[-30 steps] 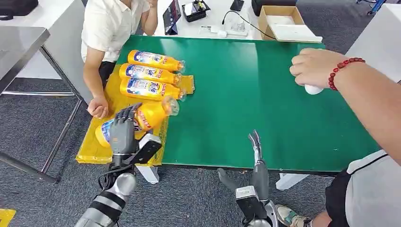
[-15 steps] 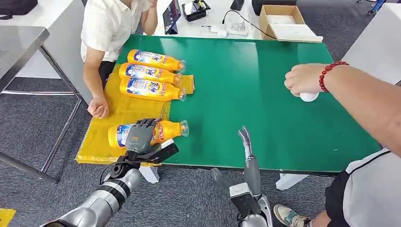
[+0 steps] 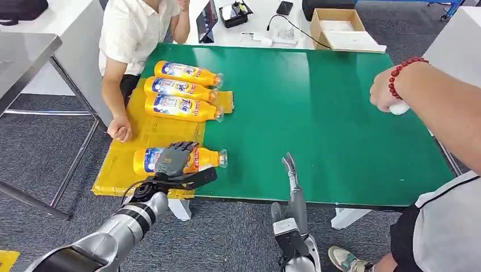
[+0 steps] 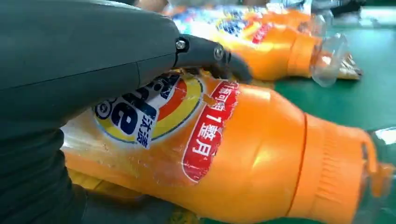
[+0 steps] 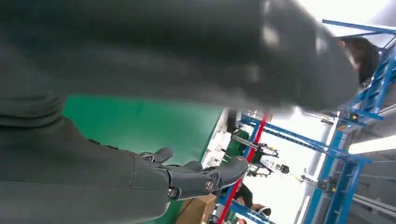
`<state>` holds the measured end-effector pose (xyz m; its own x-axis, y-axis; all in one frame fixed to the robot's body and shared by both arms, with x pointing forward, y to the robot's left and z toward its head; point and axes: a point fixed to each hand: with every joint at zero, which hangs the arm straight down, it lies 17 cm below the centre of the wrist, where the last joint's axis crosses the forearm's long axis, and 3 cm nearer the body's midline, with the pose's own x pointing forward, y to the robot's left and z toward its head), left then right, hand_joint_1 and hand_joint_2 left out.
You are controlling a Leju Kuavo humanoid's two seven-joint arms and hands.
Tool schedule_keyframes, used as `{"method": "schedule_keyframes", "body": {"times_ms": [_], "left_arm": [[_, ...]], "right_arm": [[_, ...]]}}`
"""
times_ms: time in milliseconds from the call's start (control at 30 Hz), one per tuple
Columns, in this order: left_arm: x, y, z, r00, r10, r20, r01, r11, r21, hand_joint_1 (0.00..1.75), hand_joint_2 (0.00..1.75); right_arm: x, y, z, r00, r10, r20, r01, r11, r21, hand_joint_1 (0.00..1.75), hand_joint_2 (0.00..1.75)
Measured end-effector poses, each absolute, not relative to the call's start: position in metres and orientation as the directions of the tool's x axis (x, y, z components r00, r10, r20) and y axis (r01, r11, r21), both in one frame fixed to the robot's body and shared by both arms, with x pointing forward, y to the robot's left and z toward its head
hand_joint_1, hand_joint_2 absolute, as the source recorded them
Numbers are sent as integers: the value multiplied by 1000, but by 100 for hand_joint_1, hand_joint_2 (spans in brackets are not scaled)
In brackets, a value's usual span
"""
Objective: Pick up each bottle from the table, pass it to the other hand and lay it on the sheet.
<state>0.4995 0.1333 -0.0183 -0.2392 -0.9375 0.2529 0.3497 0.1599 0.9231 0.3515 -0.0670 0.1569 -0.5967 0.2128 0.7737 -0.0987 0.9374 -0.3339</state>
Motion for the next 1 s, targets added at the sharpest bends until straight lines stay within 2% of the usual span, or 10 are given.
{"method": "schedule_keyframes", "body": {"times_ms": [200, 300, 433, 600, 833, 1000], "left_arm": [[489, 113, -25, -253, -875, 413, 507, 244, 827, 0, 175], [484, 99, -21, -205, -806, 556, 574, 361, 735, 0, 175], [478, 81, -12, -183, -714, 676, 607, 459, 649, 0, 175], [473, 69, -1, -183, -630, 755, 615, 525, 588, 0, 175], [463, 43, 53, -239, -417, 877, 520, 708, 478, 0, 175], [459, 39, 116, -370, -375, 850, 351, 791, 501, 0, 175]], "right_arm": [[357, -66, 151, -582, 211, 786, -101, 939, -327, 0, 0], [360, -63, 147, -577, 216, 788, -106, 937, -334, 0, 0], [362, -66, 142, -564, 231, 793, -81, 940, -331, 0, 0], [364, -68, 139, -553, 233, 800, -72, 943, -325, 0, 0], [366, -74, 139, -540, 234, 808, -45, 951, -305, 0, 0], [364, -88, 130, -515, 260, 817, -10, 951, -309, 0, 0]]}}
